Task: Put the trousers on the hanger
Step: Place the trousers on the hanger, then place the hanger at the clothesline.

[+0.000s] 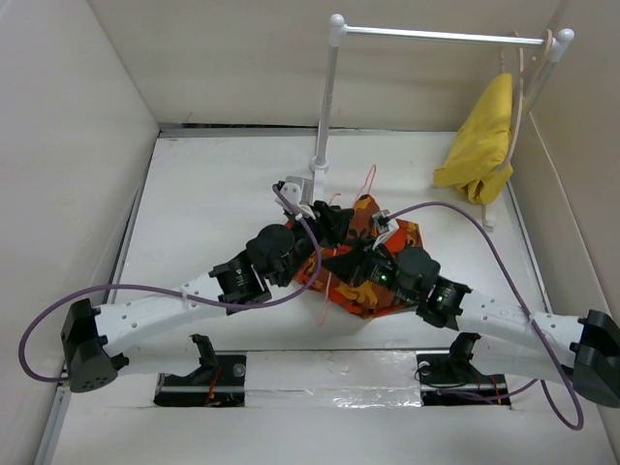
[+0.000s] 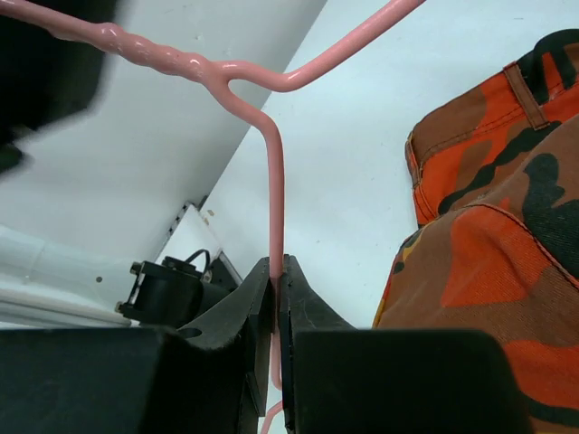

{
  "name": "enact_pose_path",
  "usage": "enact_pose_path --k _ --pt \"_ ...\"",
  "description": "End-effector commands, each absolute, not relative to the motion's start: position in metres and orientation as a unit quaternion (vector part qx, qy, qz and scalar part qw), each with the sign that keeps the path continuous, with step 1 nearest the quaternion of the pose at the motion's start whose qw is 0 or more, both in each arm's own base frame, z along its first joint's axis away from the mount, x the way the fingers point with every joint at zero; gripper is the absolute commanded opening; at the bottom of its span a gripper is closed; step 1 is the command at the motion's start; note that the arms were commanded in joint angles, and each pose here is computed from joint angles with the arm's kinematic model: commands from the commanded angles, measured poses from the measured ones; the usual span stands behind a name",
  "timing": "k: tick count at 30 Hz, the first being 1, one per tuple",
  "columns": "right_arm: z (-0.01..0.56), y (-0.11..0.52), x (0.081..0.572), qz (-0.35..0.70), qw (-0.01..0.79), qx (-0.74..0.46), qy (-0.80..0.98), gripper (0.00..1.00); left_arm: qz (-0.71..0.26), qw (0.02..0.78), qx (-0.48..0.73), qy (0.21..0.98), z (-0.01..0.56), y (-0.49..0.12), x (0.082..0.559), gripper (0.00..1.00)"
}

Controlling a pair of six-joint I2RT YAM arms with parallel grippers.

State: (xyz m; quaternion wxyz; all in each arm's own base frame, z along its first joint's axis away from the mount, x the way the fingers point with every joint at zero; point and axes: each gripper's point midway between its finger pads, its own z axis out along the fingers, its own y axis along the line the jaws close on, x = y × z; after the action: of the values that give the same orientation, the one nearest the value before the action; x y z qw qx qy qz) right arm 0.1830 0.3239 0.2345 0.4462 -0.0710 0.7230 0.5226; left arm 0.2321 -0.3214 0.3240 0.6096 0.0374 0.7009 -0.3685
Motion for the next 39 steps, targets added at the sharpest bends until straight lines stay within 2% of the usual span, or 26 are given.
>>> enact_pose_path --k 1,4,7,12,15,21,27,33,39 --pt "0.330 0.323 0.177 0.594 0.497 -0.069 0.629 0.00 -0.443 0.650 0.027 0.617 0.417 -0.318 0.223 0.35" --pt "0.351 0.315 0.181 0.604 0.507 -0.056 0.612 0.00 -0.451 0.656 0.027 0.605 0.432 -0.316 0.220 0.42" --pt "0.361 0.311 0.188 0.611 0.509 -0.058 0.603 0.00 -0.457 0.667 0.023 0.589 0.443 -0.308 0.220 0.56" --pt "0.376 0.306 0.194 0.640 0.501 -0.062 0.579 0.00 -0.452 0.678 0.029 0.579 0.458 -0.300 0.220 0.66" --pt "0.392 0.297 0.210 0.629 0.520 -0.063 0.574 0.00 -0.450 0.692 0.009 0.564 0.463 -0.279 0.216 0.68" --pt "0.419 0.269 0.257 0.574 0.574 -0.065 0.580 0.00 -0.461 0.712 -0.019 0.530 0.450 -0.244 0.205 0.66" --pt "0.452 0.243 0.308 0.536 0.612 -0.079 0.577 0.00 -0.420 0.700 -0.027 0.577 0.382 -0.249 0.218 0.64" --pt "0.444 0.240 0.367 0.512 0.602 -0.079 0.607 0.00 -0.344 0.697 -0.019 0.629 0.319 -0.250 0.239 0.63" --pt "0.449 0.239 0.419 0.499 0.602 -0.088 0.617 0.00 -0.301 0.710 -0.017 0.636 0.284 -0.239 0.248 0.61"
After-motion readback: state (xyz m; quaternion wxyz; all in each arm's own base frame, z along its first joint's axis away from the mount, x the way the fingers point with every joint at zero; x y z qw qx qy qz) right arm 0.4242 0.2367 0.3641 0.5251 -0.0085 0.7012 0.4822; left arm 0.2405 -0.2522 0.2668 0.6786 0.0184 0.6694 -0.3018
